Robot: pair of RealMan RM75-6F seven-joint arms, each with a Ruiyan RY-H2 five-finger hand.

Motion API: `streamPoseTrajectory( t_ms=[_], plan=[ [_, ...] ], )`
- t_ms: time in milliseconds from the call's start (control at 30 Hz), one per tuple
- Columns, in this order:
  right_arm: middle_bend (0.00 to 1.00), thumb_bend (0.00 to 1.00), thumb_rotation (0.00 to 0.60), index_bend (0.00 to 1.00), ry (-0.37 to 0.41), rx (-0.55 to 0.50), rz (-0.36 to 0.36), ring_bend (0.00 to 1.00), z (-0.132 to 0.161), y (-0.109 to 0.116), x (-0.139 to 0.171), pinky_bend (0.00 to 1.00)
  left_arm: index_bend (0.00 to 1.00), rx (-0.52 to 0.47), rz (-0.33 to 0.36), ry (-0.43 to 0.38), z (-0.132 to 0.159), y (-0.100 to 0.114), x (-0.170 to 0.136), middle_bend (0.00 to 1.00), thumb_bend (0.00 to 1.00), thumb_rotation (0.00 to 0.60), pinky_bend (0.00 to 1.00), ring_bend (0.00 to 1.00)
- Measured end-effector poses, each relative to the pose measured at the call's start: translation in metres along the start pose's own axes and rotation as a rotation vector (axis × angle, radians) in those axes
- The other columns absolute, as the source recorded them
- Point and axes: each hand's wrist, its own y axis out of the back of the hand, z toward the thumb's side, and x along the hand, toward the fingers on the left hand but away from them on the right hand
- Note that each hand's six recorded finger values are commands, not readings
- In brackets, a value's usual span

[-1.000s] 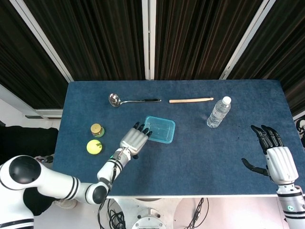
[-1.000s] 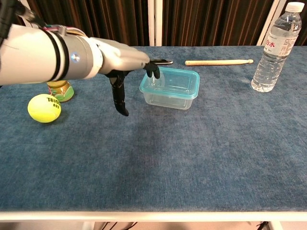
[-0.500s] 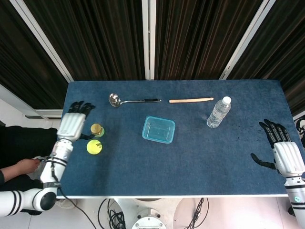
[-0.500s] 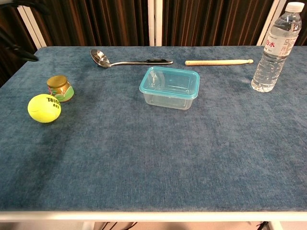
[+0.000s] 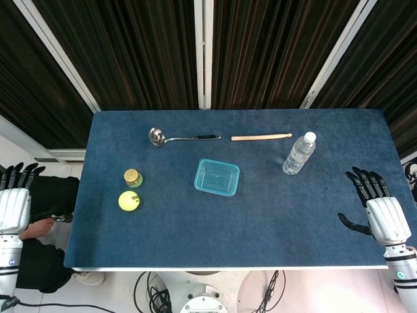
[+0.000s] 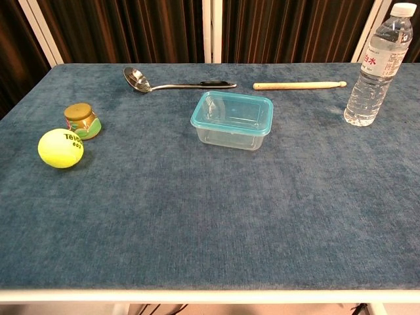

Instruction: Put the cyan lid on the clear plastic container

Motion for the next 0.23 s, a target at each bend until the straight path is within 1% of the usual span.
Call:
streamPoseTrajectory(
  t_ms=[133, 233],
  plan=[
    [0.00, 0.17, 0.600, 0.00, -0.010, 0.003, -0.025, 0.00, 0.000, -0.002, 0.010, 0.00, 0.17, 0.005, 0.008, -0.004, -0.002, -0.001, -0.020, 0.12, 0.02, 0.600, 0.00, 0.00],
    [0.00, 0.17, 0.600, 0.00, -0.026, 0.006, -0.033, 0.00, -0.001, -0.006, 0.021, 0.00, 0.17, 0.015, -0.003, -0.012, 0.000, -0.004, -0.031, 0.12, 0.02, 0.600, 0.00, 0.00]
  ],
)
